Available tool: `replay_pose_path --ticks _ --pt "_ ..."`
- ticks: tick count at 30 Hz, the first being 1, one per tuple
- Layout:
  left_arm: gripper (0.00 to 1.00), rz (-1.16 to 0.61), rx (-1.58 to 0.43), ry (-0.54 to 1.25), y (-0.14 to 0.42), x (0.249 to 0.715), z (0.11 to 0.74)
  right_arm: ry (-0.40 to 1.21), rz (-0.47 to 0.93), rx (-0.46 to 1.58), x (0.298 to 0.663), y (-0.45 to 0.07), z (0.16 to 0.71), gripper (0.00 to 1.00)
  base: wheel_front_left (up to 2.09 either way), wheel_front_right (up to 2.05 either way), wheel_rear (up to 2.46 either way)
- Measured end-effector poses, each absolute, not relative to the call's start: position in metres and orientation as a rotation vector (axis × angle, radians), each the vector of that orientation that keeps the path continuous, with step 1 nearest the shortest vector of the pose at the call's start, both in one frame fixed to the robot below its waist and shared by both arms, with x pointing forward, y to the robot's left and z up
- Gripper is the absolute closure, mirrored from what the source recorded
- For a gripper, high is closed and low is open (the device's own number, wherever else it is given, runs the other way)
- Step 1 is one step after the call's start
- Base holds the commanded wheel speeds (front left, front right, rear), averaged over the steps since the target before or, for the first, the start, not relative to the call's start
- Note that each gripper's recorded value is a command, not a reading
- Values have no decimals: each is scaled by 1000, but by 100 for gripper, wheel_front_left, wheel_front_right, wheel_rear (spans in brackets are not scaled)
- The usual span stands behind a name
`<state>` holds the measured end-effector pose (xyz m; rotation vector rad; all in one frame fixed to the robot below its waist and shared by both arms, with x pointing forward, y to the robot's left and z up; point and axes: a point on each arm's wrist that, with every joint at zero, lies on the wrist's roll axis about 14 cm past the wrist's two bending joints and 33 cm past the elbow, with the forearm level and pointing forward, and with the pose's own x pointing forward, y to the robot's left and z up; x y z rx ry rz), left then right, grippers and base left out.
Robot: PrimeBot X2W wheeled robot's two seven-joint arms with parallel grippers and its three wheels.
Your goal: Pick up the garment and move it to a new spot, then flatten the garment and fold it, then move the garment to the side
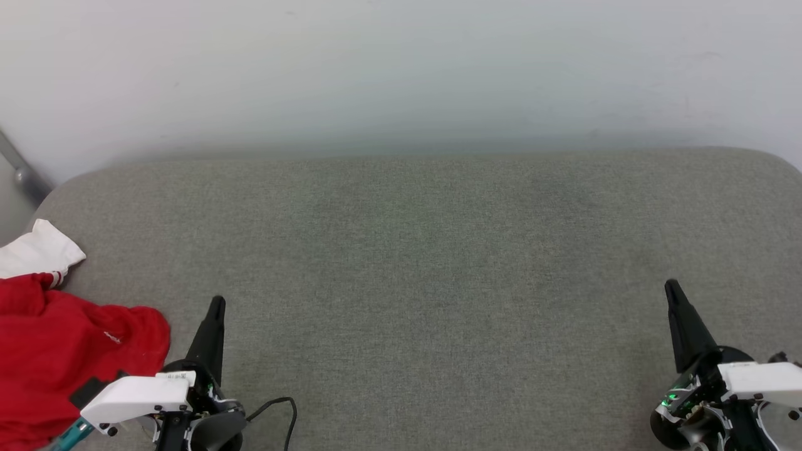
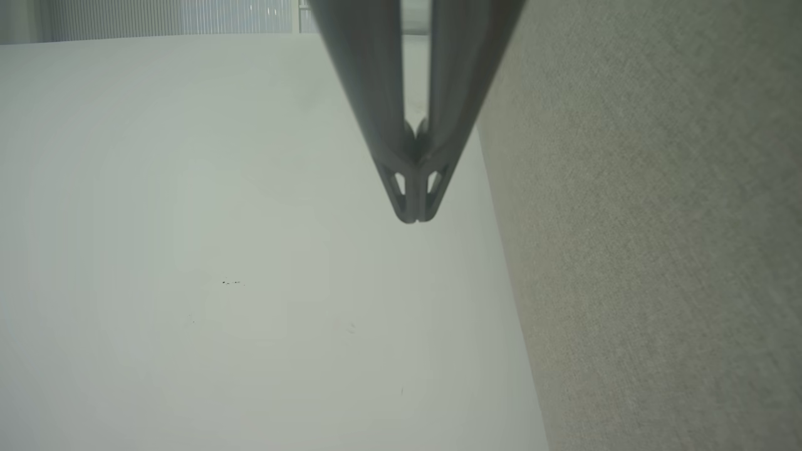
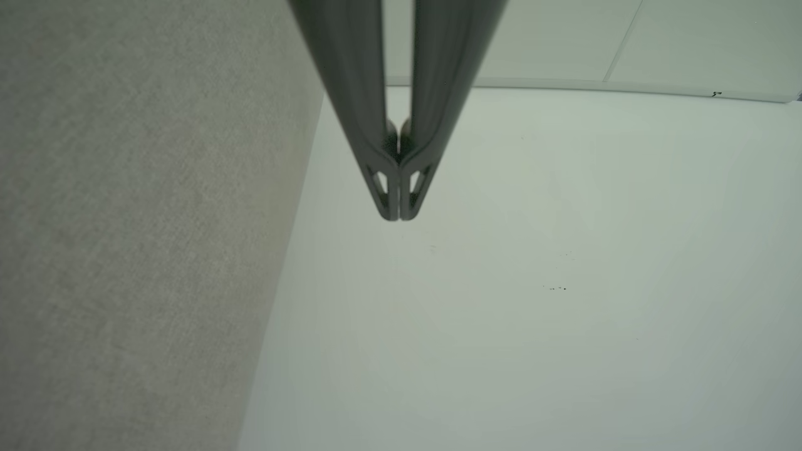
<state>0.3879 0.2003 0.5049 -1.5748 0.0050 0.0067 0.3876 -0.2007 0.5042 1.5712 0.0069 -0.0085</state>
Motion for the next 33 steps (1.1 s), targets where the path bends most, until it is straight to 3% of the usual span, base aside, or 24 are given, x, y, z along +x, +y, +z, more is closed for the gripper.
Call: replay_pose_path --ticks 1,16,33 --pt "0 11 -1575 9 200 387 503 10 -12 1571 387 -201 503 0 0 0 0" --pt "0 2 -1547 37 181 384 499 8 -55 1500 377 -200 494 0 0 0 0" --pt "0 -48 -1220 32 165 388 507 -29 -14 1057 378 -197 513 0 0 0 0"
